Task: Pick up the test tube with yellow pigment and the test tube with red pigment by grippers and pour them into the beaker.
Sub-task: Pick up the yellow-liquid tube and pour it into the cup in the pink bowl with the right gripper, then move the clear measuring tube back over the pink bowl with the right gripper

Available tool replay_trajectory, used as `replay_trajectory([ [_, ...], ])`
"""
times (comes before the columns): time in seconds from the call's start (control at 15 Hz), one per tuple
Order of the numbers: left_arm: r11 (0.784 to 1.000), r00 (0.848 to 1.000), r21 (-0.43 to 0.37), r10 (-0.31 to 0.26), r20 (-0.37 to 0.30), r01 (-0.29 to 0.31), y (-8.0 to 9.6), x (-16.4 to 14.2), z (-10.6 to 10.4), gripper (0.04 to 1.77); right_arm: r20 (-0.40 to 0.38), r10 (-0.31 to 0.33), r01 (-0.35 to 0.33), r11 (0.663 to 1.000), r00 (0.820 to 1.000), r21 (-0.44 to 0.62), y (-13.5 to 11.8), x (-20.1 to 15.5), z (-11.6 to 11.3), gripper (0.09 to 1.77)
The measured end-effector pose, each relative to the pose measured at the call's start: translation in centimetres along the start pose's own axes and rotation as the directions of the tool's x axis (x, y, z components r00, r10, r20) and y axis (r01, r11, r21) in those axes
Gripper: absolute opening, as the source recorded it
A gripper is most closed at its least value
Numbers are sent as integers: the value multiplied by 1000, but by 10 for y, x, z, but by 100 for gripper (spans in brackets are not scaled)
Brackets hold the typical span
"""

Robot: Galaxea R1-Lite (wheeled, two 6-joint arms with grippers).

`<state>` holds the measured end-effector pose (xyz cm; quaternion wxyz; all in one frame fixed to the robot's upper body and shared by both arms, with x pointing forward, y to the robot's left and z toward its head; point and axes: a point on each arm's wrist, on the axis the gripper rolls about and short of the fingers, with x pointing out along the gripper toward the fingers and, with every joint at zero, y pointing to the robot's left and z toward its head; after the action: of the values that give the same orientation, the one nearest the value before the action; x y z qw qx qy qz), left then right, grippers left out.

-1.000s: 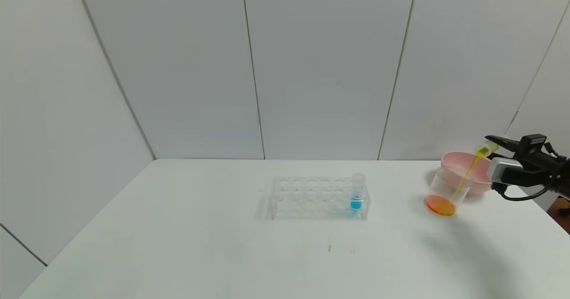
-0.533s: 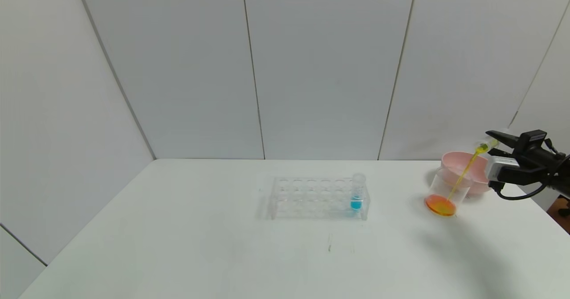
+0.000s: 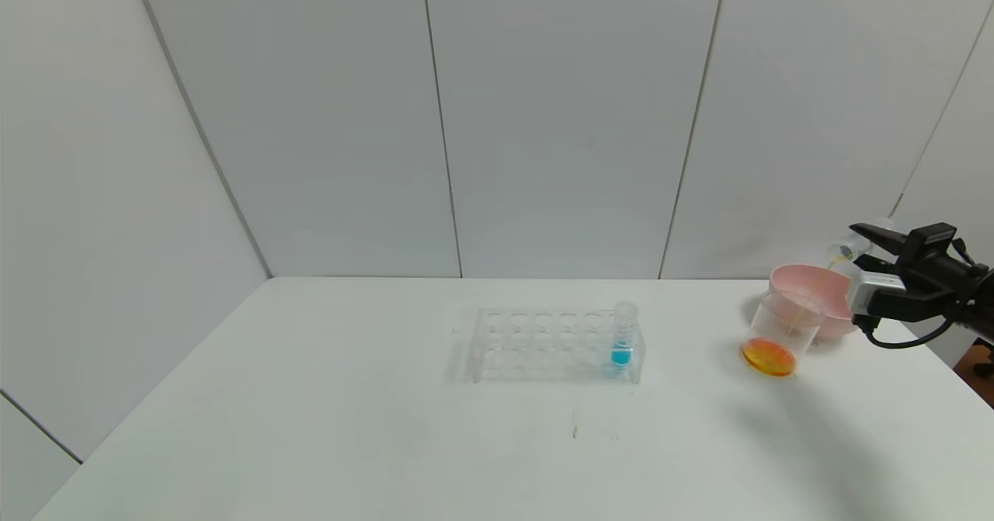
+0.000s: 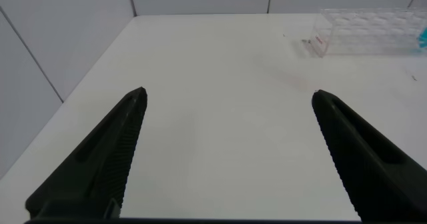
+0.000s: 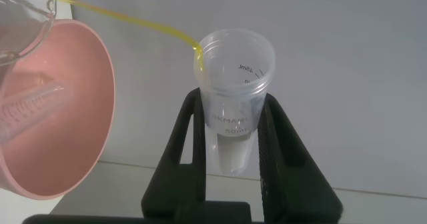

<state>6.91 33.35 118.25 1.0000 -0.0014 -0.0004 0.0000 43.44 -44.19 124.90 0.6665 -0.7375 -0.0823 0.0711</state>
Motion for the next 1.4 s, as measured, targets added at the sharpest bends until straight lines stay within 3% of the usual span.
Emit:
replay_trajectory([
  [0.6, 1000, 1000, 0, 0, 0, 0, 0, 0, 0, 176, -29, 0, -1, 1000, 1000, -7, -1, 1, 0, 52],
  [0.67, 1000, 1000, 0, 0, 0, 0, 0, 0, 0, 176, -39, 8, -7, 999, 999, 35, -2, 2, 0, 52],
  [0.8, 1000, 1000, 0, 0, 0, 0, 0, 0, 0, 176, -43, 24, -13, 968, 999, 251, -6, 7, 1, 52],
  [0.93, 1000, 1000, 0, 0, 0, 0, 0, 0, 0, 176, -68, 52, -9, 853, 996, 521, -13, 15, 0, 52],
  [1.0, 1000, 1000, 0, 0, 0, 0, 0, 0, 0, 176, -89, 71, 5, 755, 993, 656, -15, 19, -2, 52],
  [1.2, 1000, 1000, 0, 0, 0, 0, 0, 0, 0, 176, -116, 126, 60, 377, 985, 924, -14, 23, -5, 52],
  [1.27, 1000, 1000, 0, 0, 0, 0, 0, 0, 0, 176, -119, 140, 84, 237, 983, 968, -10, 24, -6, 52],
  [1.4, 1000, 1000, 0, 0, 0, 0, 0, 0, 0, 176, -123, 168, 121, 17, 978, 992, -1, 24, -7, 52],
])
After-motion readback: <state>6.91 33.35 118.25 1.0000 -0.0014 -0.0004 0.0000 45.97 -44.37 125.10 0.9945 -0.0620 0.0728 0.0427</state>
